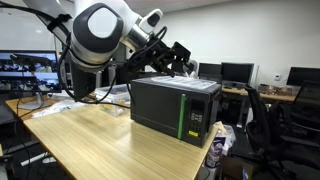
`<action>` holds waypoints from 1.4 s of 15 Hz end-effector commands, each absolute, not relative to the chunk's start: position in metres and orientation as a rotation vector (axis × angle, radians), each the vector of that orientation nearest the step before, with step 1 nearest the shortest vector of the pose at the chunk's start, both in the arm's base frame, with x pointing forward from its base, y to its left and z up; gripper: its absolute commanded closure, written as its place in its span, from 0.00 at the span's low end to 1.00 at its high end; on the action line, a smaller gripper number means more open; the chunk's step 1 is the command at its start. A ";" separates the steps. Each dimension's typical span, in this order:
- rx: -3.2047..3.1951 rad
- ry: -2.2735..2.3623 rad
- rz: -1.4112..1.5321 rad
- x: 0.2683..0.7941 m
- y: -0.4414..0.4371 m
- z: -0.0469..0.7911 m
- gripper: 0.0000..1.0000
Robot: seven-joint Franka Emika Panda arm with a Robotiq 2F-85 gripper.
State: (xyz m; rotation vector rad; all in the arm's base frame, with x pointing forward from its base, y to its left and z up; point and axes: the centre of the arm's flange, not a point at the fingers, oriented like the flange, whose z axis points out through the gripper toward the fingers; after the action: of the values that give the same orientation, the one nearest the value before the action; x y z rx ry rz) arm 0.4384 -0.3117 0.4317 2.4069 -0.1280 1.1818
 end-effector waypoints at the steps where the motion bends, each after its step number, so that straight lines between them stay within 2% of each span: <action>1: 2.432 -0.056 1.186 0.433 -0.305 0.427 0.00; 12: 2.408 -0.123 1.204 0.446 -0.321 0.407 0.00; 21: 2.498 -0.009 1.195 0.468 -0.310 0.378 0.00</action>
State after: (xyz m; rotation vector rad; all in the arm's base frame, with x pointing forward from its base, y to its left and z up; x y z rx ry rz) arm 0.4720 -0.3089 0.3945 2.4797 -0.0624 1.1791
